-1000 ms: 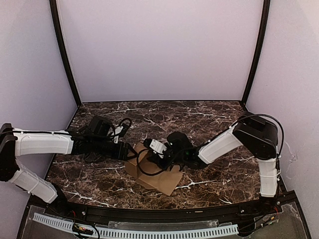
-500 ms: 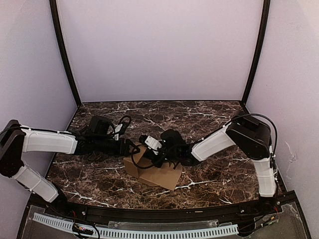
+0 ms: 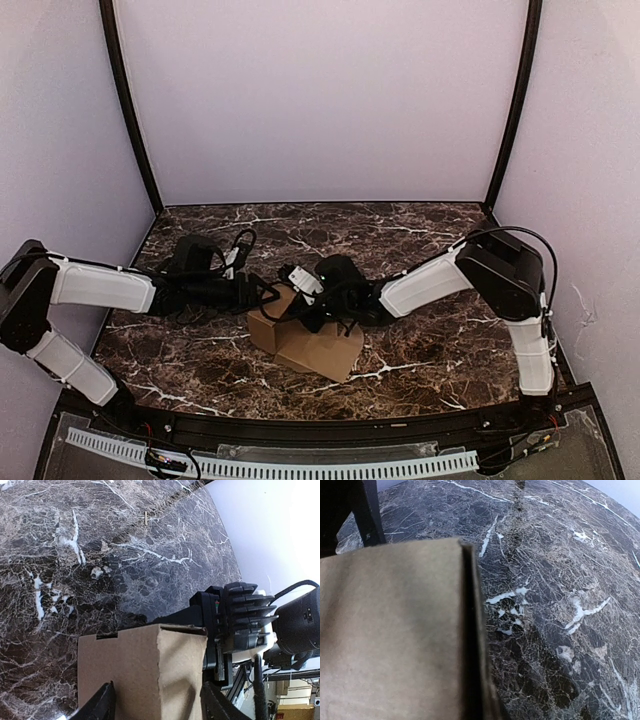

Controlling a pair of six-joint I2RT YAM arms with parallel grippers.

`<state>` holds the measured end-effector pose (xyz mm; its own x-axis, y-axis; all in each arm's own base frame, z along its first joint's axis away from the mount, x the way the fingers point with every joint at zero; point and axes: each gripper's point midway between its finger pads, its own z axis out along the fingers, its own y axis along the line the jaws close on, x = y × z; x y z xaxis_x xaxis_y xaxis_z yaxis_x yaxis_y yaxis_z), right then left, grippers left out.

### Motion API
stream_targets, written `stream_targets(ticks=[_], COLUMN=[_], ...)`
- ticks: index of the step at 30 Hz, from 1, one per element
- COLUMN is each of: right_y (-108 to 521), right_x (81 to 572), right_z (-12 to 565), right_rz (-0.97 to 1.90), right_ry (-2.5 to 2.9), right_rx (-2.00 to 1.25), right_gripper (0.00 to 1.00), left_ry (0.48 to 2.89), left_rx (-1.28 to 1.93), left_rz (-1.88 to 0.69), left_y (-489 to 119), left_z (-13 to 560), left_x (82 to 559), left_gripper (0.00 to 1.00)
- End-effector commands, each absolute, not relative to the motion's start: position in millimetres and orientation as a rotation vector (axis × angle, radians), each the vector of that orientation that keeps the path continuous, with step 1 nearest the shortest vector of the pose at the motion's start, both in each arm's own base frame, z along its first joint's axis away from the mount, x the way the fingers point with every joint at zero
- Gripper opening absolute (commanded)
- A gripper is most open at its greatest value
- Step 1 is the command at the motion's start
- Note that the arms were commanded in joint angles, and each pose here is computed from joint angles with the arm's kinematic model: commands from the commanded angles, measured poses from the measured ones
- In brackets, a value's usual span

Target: Fold the paper box

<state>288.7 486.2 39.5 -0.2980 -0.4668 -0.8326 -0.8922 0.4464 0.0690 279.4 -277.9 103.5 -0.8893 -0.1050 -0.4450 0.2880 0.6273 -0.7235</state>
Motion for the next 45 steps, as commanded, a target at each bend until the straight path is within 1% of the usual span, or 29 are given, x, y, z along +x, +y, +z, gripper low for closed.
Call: stream_targets(ticks=[1,4,12,16,19,22,24,28,34,37,43,45], right_y=[492,493,494,494,495,498,500,504,490,478,486,487], right_x=[286,285,277,283,290,299,306,313,320,335,334,330], right_z=[64,66,75,77,75,69,63,61,82,94,89,88], right_rz=[0.715,0.715,0.758,0.735,0.715,0.705,0.671,0.627,0.5,0.421,0.485,0.51], right_ry=[1.881,1.85,1.807,1.816,1.838,1.908,1.947,1.968,1.897,1.898,1.942,1.948], right_rx=[-1.156,-1.18,-1.203,-1.169,-1.138,-1.074,-1.047,-1.04,-1.084,-1.057,-1.112,-1.124], right_gripper=[0.13,0.15,0.33,0.33,0.31,0.2,0.1,0.01,0.0,0.0,0.0,0.02], left_ry=[2.414,2.419,2.42,2.414,2.406,2.381,2.361,2.325,2.282,2.261,2.214,2.225], left_rx=[0.14,0.136,0.107,0.089,0.073,0.055,0.026,-0.03,-0.086,-0.11,-0.102,-0.094], left_rz=[-1.253,-1.253,-1.271,-1.298,-1.34,-1.396,-1.443,-1.533,-1.593,-1.6,-1.596,-1.583], left_y=[-279,-277,-272,-271,-275,-280,-284,-290,-292,-291,-288,-287], left_z=[100,99,97,98,100,102,104,109,123,133,150,149], left_x=[273,273,277,280,281,283,285,289,292,294,294,293], left_gripper=[0.59,0.58,0.58,0.58,0.58,0.58,0.58,0.58,0.59,0.6,0.6,0.6])
